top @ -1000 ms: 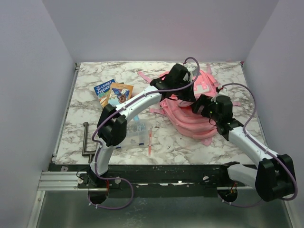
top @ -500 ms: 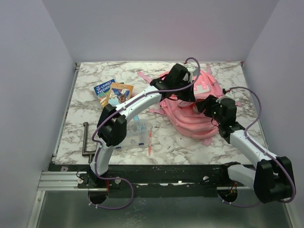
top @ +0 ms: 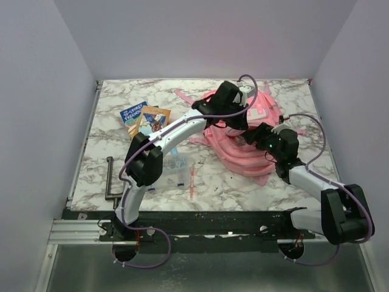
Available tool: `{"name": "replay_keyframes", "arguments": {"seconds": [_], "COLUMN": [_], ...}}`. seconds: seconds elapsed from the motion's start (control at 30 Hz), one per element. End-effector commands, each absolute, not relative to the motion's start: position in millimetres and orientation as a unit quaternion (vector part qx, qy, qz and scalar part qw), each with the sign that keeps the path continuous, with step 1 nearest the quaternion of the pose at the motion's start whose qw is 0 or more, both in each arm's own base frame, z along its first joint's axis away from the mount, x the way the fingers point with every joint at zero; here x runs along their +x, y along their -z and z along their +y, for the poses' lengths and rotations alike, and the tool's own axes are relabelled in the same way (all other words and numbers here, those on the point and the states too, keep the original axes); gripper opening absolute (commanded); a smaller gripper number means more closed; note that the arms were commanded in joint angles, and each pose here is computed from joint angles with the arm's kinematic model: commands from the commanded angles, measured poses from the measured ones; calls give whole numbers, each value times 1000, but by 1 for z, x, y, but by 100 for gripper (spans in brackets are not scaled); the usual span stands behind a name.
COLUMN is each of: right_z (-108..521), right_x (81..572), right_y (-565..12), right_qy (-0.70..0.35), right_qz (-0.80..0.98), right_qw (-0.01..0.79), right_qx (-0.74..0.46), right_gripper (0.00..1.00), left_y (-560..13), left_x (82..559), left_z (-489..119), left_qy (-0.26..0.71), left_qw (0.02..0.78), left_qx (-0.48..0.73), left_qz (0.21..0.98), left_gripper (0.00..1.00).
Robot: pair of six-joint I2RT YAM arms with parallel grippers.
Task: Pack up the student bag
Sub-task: Place the stationery in the student bag.
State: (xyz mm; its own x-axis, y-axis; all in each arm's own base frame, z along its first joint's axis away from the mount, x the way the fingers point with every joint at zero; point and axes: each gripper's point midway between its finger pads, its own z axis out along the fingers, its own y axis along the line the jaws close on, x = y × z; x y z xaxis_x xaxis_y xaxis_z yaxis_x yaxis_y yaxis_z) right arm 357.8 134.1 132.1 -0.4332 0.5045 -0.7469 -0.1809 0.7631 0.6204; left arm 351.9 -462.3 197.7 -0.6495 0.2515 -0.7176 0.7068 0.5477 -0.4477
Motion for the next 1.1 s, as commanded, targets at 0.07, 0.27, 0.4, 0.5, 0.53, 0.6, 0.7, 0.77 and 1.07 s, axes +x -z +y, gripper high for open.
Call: {"name": "replay_keyframes", "arguments": {"seconds": [0.07, 0.27, 0.4, 0.5, 0.53, 0.6, 0.7, 0.77, 1.07], "right_z": [114, 115, 130, 139, 145, 154, 155, 149, 76], "right_x": [343, 332, 337, 347, 350, 355, 360, 362, 322], "right_y": [-154, -146, -138, -135, -133, -142, -153, -151, -145], "right_qy": [-283, -296, -324, -351, -368, -401, -417, -396, -175], "right_qz": [785, 780, 780, 770, 767, 750, 735, 746, 825], "right_qw": [534, 535, 526, 521, 514, 513, 518, 515, 505], "right_qx": [133, 134, 101, 112, 113, 116, 134, 145, 182], "right_gripper": [79, 48, 30, 19, 19, 18, 18, 21, 48], "left_y": [-217, -221, -227, -226, -226, -223, -216, -211, -212], "left_x": [363, 359, 355, 354, 354, 355, 359, 362, 364], "left_z": [-472, -470, -470, -471, -471, -472, -474, -473, -451], "left_qy": [385, 382, 388, 389, 389, 389, 392, 393, 382], "left_qw": [346, 357, 360, 360, 360, 358, 352, 348, 335], "left_qx": [335, 374, 389, 396, 398, 400, 400, 397, 365], "left_qz": [787, 766, 754, 750, 749, 749, 750, 753, 780], "left_gripper": [0, 0, 0, 0, 0, 0, 0, 0, 38]}}
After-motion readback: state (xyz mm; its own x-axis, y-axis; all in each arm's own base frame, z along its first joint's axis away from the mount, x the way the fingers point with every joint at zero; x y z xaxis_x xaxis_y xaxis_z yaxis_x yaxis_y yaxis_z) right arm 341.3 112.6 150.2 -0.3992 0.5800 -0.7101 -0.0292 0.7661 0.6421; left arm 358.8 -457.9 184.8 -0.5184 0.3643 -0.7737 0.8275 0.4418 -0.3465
